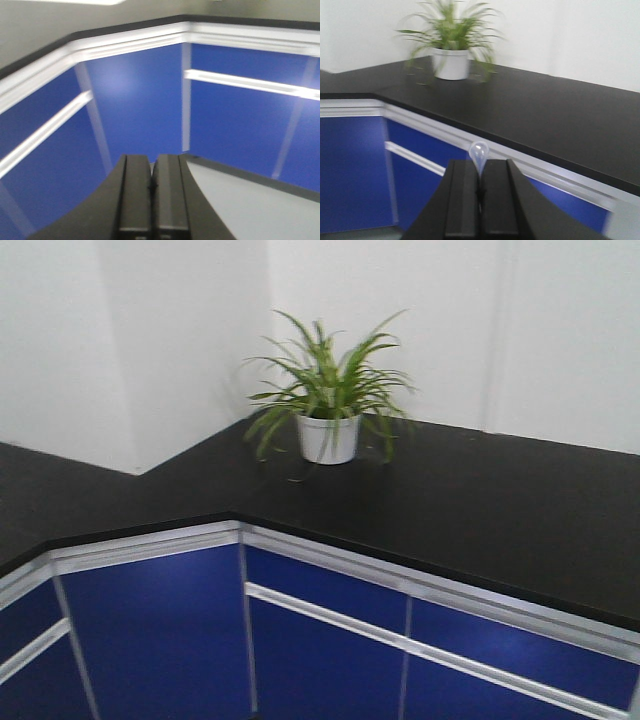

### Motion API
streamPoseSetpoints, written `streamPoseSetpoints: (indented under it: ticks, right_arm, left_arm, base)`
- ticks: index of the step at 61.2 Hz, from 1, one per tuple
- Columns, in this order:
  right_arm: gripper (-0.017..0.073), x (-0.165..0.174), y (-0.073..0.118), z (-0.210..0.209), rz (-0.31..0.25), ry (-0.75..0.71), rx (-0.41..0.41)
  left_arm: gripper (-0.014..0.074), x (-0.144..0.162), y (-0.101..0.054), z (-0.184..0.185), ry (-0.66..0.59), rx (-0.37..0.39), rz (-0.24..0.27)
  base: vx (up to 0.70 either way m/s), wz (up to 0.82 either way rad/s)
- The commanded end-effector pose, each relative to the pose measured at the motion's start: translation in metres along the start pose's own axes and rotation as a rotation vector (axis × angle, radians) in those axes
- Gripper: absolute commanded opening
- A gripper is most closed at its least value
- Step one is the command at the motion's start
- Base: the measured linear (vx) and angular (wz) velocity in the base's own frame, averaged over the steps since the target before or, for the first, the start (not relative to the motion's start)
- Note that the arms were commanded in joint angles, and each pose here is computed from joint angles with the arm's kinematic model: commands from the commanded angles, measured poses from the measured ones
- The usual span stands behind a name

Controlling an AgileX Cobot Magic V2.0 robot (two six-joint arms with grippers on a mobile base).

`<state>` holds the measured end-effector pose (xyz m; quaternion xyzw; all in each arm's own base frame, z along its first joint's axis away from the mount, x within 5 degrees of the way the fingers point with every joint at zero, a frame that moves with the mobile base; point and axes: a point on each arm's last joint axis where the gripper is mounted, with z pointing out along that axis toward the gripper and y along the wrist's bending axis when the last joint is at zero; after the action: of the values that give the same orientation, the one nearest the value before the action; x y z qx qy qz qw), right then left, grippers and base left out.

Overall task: Grab transparent chemical and place on left bench
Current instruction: 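Drive to the bench with white bins and the empty glass beaker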

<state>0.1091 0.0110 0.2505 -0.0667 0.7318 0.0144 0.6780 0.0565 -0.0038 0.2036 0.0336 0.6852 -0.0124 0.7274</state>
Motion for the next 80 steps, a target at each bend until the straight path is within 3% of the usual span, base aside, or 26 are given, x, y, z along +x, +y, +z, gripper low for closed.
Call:
streamPoseSetpoints:
  ticks: [1, 48, 80]
  right_arm:
    - [0.0086, -0.0161, 0.0017, 0.0004, -0.006, -0.096, -0.025]
    - [0.0086, -0.0161, 0.0016, 0.0004, -0.006, -0.095, -0.025]
    - [0.0086, -0.0161, 0.0016, 0.0004, -0.006, -0.095, -0.025]
  left_arm:
    - [-0.0003, -0.0028, 0.0001, -0.0013, -0.081, -0.002, -0.009]
    - [-0.0003, -0.0028, 0.0001, -0.0013, -0.081, -0.002, -0.009]
    - [-0.0003, -0.0028, 0.0001, -0.0013, -0.081, -0.002, -0.009]
  base:
    - [-0.16, 0.93]
    - [-0.09, 0.82]
    - [0.09, 0.70]
